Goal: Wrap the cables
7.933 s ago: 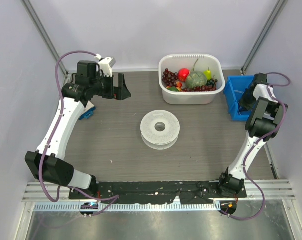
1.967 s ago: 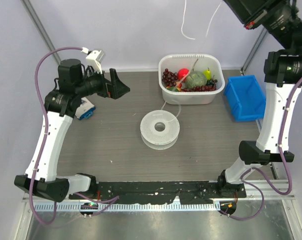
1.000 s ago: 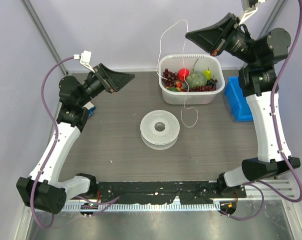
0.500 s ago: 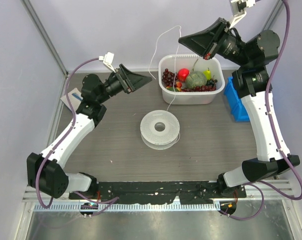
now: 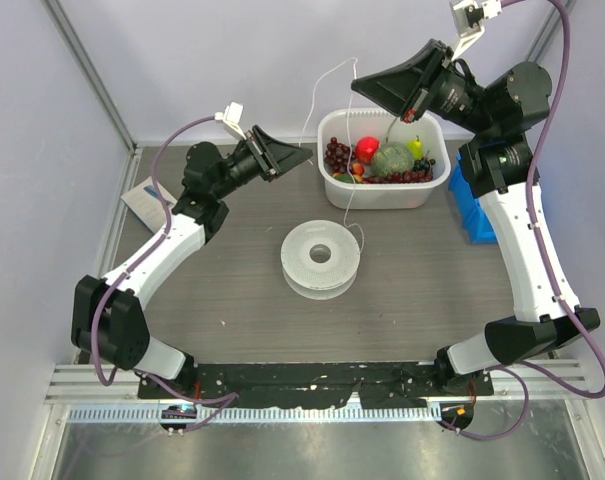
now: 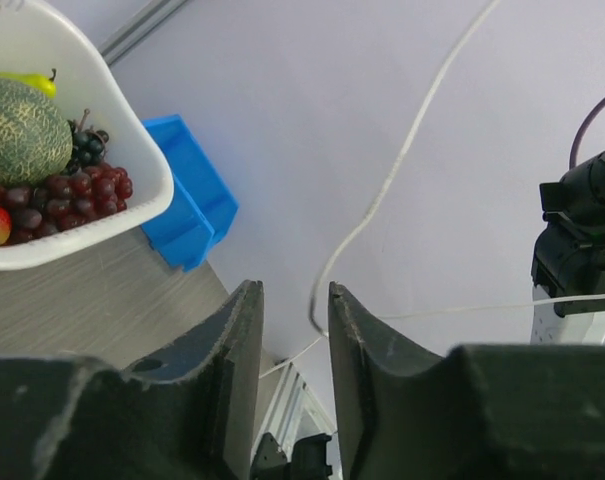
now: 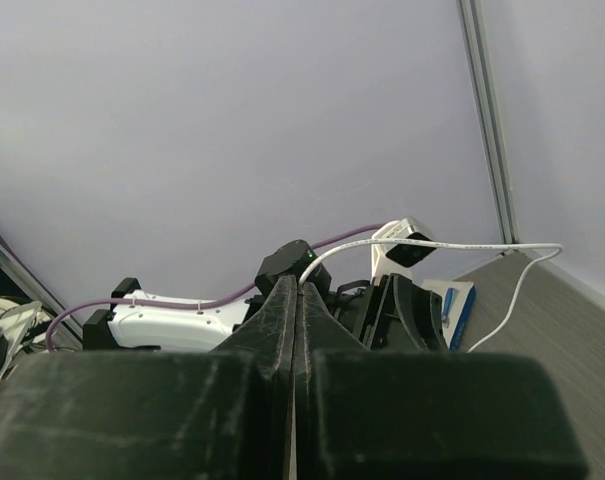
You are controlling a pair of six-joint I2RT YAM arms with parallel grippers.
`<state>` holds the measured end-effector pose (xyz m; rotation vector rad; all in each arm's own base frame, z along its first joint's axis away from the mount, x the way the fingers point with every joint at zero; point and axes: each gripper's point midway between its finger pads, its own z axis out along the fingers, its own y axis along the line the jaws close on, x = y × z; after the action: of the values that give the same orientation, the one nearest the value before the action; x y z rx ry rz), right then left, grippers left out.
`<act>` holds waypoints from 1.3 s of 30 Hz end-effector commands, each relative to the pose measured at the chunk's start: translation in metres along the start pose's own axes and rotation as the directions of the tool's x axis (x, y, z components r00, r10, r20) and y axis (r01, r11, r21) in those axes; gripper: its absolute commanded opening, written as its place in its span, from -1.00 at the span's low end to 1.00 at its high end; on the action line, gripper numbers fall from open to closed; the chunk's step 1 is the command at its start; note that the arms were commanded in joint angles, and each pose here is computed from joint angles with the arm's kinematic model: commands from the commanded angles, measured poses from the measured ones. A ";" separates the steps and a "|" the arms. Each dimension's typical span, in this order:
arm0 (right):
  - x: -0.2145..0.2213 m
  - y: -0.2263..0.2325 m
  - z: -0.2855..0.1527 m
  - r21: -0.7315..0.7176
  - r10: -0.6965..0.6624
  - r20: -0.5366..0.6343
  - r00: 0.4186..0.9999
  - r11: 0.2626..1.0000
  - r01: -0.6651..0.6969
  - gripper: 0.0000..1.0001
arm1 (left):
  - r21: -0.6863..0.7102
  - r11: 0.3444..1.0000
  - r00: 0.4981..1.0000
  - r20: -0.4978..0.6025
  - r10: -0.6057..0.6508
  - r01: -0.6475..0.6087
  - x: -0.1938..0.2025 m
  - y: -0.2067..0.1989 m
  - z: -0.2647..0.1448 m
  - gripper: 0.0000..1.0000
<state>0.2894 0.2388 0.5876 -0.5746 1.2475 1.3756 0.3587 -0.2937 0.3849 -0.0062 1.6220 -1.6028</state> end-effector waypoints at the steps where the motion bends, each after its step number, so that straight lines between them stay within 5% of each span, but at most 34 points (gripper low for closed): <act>1: -0.010 0.016 -0.001 -0.029 -0.065 0.037 0.997 0.997 0.066 -0.99 | 0.120 0.990 0.996 0.062 0.065 -0.072 -0.020 -0.043 0.002 -0.39; 6: -0.001 0.007 -0.002 -0.005 -0.044 0.019 0.999 0.999 0.044 -0.99 | 0.122 0.988 0.994 0.066 0.090 -0.097 -0.020 -0.045 -0.007 -0.98; 16: 0.035 -0.040 -0.008 0.142 0.002 -0.060 0.998 0.990 0.006 -0.96 | -0.210 0.960 0.980 0.024 0.197 -0.188 -0.038 0.004 -0.073 -1.00; 20: 0.075 -0.073 0.003 0.166 0.106 -0.135 0.985 0.983 -0.082 -0.48 | -0.408 0.894 0.968 0.081 0.237 -0.185 -0.074 0.020 -0.134 -1.00; 24: 0.109 -0.079 0.005 0.160 0.127 -0.216 0.968 0.983 -0.093 0.33 | -0.480 0.869 0.932 0.246 0.266 -0.121 -0.139 0.001 -0.201 -1.00; 32: 0.171 -0.132 -0.035 0.345 0.070 -0.380 0.922 0.936 0.071 0.58 | -0.697 0.655 0.792 0.209 0.573 -0.290 -0.198 -0.057 -0.245 -1.00; 35: 0.188 -0.145 -0.050 0.387 0.052 -0.423 0.905 0.913 0.129 0.66 | -0.710 0.624 0.744 0.215 0.633 -0.326 -0.210 -0.072 -0.247 -1.00; 39: 0.212 -0.156 -0.067 0.380 0.018 -0.502 0.865 0.903 0.202 0.68 | -0.742 0.596 0.748 0.199 0.633 -0.307 -0.214 -0.063 -0.252 -1.00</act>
<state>0.3627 0.2484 0.3292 -0.5732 1.9013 1.0181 0.3172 -0.0007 0.5302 -0.2251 1.4857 -0.5532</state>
